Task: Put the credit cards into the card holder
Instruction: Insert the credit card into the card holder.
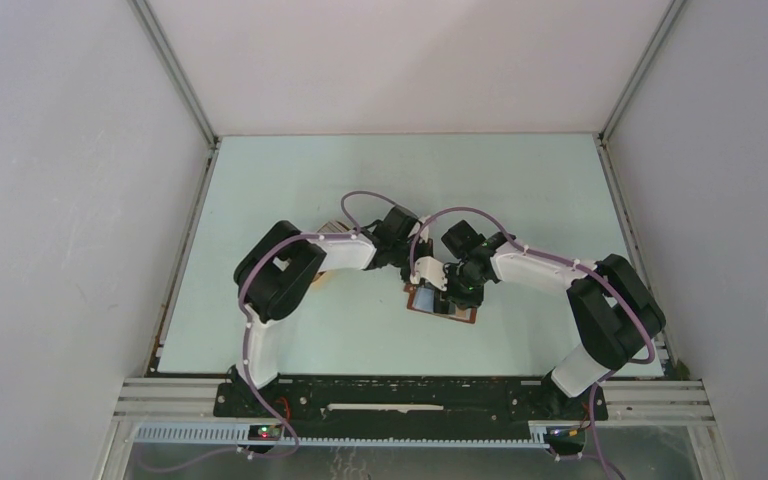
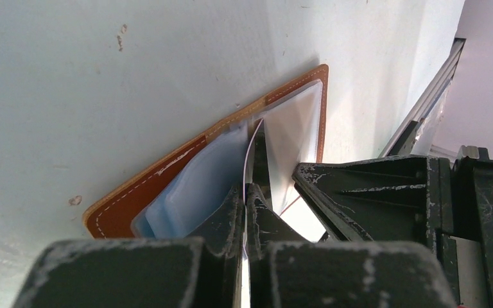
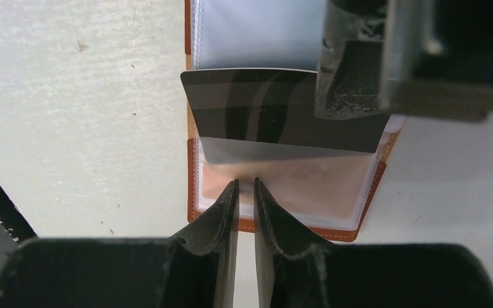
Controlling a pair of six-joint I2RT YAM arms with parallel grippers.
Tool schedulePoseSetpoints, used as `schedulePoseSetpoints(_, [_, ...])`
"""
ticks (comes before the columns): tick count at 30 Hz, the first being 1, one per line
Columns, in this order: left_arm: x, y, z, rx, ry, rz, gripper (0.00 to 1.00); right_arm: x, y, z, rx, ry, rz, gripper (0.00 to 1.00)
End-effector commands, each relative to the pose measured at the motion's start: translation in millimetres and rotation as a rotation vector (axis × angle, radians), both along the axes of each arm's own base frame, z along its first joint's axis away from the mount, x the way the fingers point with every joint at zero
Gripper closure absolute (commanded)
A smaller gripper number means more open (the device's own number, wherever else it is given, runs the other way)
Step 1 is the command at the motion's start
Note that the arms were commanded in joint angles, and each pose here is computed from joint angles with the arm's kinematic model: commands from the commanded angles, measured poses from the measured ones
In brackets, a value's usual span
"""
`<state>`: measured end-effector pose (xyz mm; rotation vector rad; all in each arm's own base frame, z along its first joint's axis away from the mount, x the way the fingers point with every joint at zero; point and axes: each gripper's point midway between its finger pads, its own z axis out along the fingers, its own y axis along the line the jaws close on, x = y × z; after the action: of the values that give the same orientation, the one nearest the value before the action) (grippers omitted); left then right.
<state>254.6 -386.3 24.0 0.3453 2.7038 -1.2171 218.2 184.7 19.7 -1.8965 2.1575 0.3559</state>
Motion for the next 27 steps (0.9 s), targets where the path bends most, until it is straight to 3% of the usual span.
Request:
schedulePoseSetpoints(1, [-22.5,20.3,-38.9,0.152,0.086,-0.061,0.97,9.6,9.1,6.8,0.013,-0.038,0.009,0.78])
schedulePoseSetpoints(15, [-24.6,23.6,-36.9,0.17,0.098,-0.087,1.0,14.4,1.7,7.2,-0.011,-0.069,0.01,0.77])
schedulePoseSetpoints(22, [-23.2,23.0,-36.3,0.166,0.095,-0.09,1.0,21.5,-5.7,27.3,0.08,-0.081,-0.031,0.71])
schedulePoseSetpoints(27, [-23.6,20.1,-33.5,0.147,0.099,-0.104,1.0,23.3,-14.3,35.3,0.133,-0.138,0.032,0.7])
